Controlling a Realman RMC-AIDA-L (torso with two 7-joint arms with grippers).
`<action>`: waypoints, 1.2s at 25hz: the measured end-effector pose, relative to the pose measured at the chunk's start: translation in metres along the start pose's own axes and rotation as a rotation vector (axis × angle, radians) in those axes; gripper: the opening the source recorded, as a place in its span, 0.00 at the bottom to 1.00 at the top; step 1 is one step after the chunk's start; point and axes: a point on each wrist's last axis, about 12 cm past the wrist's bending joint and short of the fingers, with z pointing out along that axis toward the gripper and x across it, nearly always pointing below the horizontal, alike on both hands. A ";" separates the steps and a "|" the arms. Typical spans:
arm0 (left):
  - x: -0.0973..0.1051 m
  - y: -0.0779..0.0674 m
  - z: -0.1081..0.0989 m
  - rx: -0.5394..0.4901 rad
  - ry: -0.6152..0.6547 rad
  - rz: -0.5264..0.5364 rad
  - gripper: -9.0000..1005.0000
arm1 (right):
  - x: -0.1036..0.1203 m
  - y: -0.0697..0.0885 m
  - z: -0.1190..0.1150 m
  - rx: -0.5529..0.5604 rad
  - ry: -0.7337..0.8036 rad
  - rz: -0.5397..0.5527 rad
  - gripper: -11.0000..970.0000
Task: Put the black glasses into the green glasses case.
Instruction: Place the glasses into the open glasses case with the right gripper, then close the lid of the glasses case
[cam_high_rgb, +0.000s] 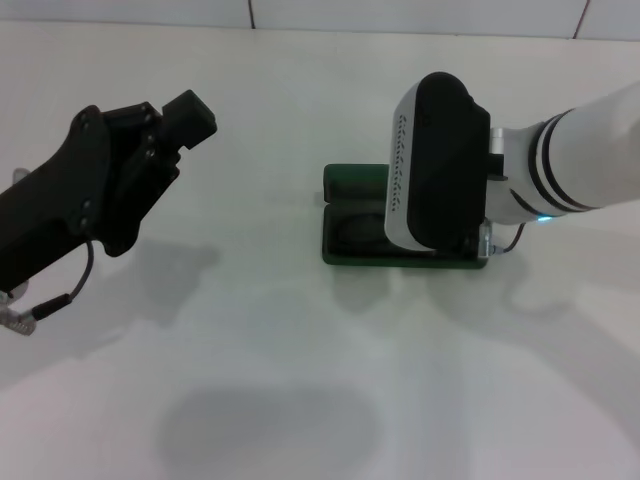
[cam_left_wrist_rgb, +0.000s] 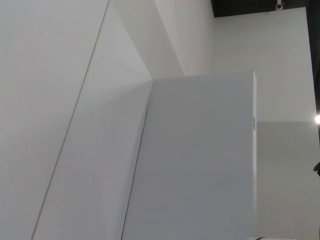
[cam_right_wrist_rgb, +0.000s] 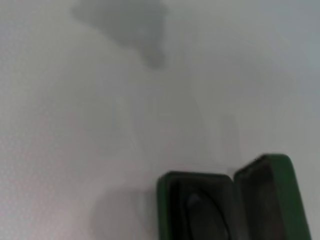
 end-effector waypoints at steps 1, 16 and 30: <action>0.000 0.000 0.000 -0.001 -0.001 0.000 0.05 | -0.001 0.001 -0.001 -0.007 -0.007 0.004 0.18; -0.035 0.029 -0.002 0.046 0.165 -0.007 0.05 | 0.027 0.006 -0.060 -0.196 -0.365 0.341 0.18; -0.028 0.111 0.121 0.062 0.725 0.035 0.22 | 0.200 0.069 -0.106 -0.292 -0.826 0.876 0.18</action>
